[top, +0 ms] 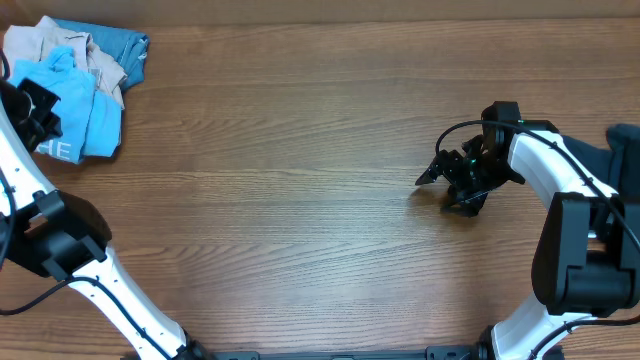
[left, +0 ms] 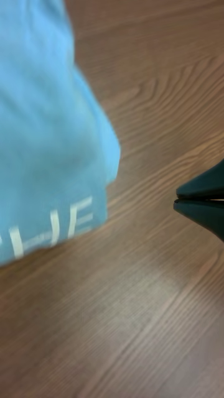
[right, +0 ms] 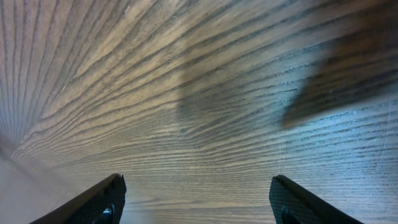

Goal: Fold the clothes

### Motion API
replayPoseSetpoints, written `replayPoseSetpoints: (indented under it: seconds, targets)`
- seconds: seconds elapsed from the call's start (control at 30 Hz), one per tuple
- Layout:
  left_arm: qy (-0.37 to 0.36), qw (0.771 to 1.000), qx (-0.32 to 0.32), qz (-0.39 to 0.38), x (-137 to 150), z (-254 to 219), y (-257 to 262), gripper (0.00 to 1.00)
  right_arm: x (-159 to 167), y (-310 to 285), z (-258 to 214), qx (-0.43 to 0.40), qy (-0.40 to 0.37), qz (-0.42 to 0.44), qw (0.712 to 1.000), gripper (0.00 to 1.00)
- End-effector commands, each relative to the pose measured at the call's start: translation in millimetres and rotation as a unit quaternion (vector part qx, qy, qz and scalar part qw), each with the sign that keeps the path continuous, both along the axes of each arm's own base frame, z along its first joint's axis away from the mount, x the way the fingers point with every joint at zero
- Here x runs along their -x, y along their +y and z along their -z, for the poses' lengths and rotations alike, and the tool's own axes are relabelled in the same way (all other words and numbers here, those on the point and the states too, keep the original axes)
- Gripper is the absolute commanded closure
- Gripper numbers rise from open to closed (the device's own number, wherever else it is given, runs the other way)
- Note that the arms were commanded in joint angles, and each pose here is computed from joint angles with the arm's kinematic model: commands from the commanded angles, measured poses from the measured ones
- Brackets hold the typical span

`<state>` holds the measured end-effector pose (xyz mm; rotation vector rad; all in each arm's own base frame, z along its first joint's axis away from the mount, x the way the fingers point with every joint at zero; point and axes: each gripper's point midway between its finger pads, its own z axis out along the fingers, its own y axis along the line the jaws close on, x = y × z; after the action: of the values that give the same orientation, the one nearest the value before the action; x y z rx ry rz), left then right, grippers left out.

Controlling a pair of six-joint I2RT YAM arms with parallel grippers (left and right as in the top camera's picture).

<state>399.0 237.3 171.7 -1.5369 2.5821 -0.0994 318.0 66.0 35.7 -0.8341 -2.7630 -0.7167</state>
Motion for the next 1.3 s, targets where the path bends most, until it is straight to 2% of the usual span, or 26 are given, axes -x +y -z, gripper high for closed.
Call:
replayPoseSetpoints:
  seconds: [0.0, 0.23, 0.33, 0.5, 0.57, 0.67, 0.73, 0.83, 0.93, 1.0, 1.07, 1.1, 1.27]
  targets:
    - [0.035, 0.998, -0.023, -0.045, 15.7, 14.6, 18.3, 0.96, -6.2, 1.1, -6.0, -0.003, -0.017, -0.004, 1.000, 0.22]
    - [-0.030, 0.993, -0.052, -0.098, -25.8, 44.0, 47.8, 0.96, -4.6, 0.5, -5.8, -0.001, -0.013, -0.003, 1.000, 0.21]
    - [-0.041, 0.992, -0.029, -0.114, -44.6, 76.0, 49.8, 0.96, -4.2, 0.5, -5.7, -0.001, -0.012, -0.003, 1.000, 0.21]
    - [-0.075, 0.988, -0.046, -0.131, -74.1, 111.5, 70.5, 0.96, 1.3, 0.8, -6.0, -0.002, 0.000, -0.003, 1.000, 0.21]
    - [-0.097, 0.984, -0.074, -0.132, -83.9, 106.3, 83.2, 0.93, 4.0, 1.0, -6.2, -0.002, 0.007, -0.003, 1.000, 0.21]
    - [-0.138, 0.974, -0.141, -0.109, -101.3, 83.9, 109.2, 0.80, 9.0, 1.3, -6.6, -0.003, 0.018, -0.002, 1.000, 0.21]
    - [-0.151, 0.971, -0.148, -0.108, -106.0, 72.7, 111.9, 0.79, 7.9, 1.2, -6.5, -0.003, 0.017, 0.000, 1.000, 0.21]
    - [-0.171, 0.971, -0.142, -0.093, -114.7, 60.1, 106.9, 0.76, 7.8, 1.8, -6.9, -0.005, 0.018, 0.002, 1.000, 0.21]
    - [-0.199, 0.970, -0.117, -0.070, -123.6, 31.7, 87.7, 0.82, 10.7, 2.0, -7.2, -0.005, 0.024, 0.001, 1.000, 0.22]
    - [-0.230, 0.963, -0.125, -0.063, -128.4, -3.1, 83.3, 0.77, 11.0, 2.0, -7.2, -0.005, 0.025, 0.001, 1.000, 0.22]
    - [-0.246, 0.960, -0.127, -0.032, -136.1, -14.5, 74.4, 0.60, 9.3, 1.9, -7.0, -0.005, 0.020, 0.000, 1.000, 0.22]
    - [-0.248, 0.962, -0.117, -0.008, -139.9, -13.4, 64.4, 0.57, 8.4, 2.0, -6.9, -0.005, 0.018, 0.000, 1.000, 0.22]
    - [-0.228, 0.967, -0.110, 0.042, -148.1, -0.2, 35.1, 0.60, 9.6, 2.0, -7.0, -0.005, 0.019, -0.004, 1.000, 0.22]
